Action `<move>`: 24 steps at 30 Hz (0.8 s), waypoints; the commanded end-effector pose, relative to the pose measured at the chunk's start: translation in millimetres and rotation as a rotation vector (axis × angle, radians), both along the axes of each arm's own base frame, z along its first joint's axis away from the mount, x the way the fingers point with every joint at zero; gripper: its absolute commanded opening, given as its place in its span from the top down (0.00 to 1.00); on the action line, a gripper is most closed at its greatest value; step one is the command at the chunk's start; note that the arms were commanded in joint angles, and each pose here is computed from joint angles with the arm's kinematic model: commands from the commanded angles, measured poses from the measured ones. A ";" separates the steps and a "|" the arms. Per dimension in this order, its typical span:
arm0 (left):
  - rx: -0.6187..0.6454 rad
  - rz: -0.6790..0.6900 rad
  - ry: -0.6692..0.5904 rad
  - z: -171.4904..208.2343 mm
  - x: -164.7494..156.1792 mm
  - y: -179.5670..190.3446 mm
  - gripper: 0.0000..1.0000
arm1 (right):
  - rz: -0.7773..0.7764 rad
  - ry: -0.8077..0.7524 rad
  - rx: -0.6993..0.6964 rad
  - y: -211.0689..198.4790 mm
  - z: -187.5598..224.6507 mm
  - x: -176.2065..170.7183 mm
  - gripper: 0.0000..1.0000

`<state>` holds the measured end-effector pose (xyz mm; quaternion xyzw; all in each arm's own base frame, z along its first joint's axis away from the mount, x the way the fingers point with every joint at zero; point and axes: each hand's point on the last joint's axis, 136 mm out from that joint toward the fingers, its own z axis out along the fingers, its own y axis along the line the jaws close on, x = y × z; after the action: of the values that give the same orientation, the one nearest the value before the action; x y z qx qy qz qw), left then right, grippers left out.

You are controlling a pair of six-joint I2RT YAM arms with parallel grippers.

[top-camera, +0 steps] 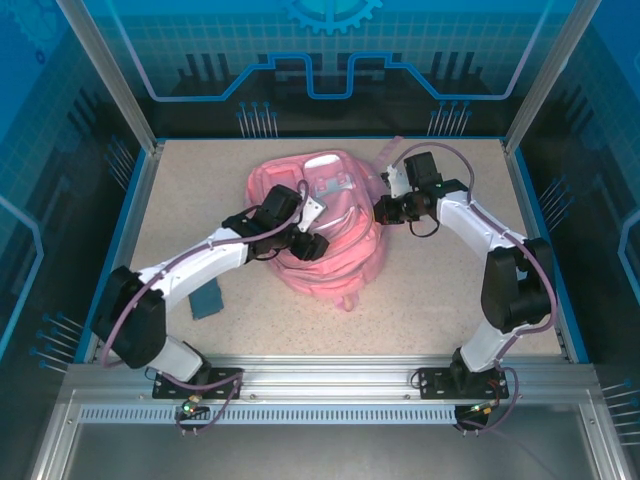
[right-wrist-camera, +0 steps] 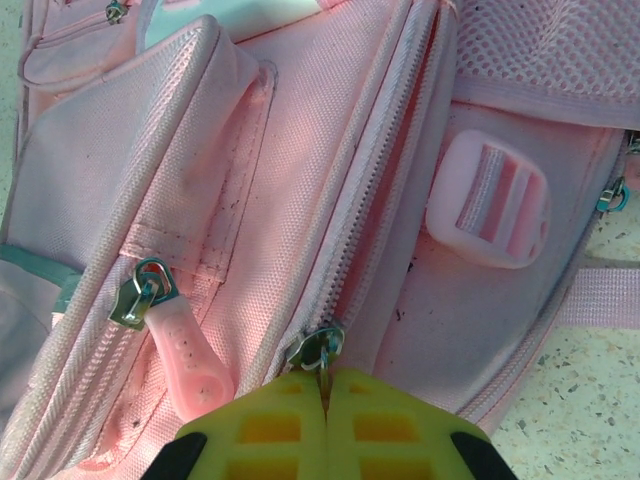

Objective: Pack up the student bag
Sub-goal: Unzip the student bag at the top-center of the table.

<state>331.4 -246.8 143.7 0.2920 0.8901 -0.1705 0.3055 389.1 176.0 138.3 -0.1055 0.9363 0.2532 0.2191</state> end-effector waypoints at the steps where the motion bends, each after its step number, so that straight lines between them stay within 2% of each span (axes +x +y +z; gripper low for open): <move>1: -0.025 -0.101 -0.004 -0.8 3.3 -18.4 0.33 | 0.025 -0.054 0.045 6.5 20.3 11.9 1.00; 3: -0.022 -0.117 -0.004 -5.6 5.8 -23.2 0.33 | 0.026 -0.053 0.045 6.4 20.3 11.5 1.00; 6: 0.007 -0.099 -0.012 -10.7 15.1 -23.3 0.39 | 0.033 -0.049 0.048 7.4 20.0 10.2 1.00; 13: 0.025 -0.051 -0.031 -14.5 29.7 -23.7 0.73 | 0.050 -0.034 0.055 10.2 18.9 4.0 1.00; 16: 0.010 -0.009 -0.052 -9.4 36.4 -23.7 0.84 | 0.067 -0.024 0.036 13.7 15.7 -6.2 1.00; 24: -0.059 0.104 -0.068 3.5 46.5 -30.1 0.96 | 0.135 -0.022 -0.074 37.0 -0.1 -60.7 1.00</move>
<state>344.2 -263.7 115.3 0.2926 0.9012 -0.1571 0.2785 376.3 182.6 132.9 -0.1313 0.9402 0.2029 0.2399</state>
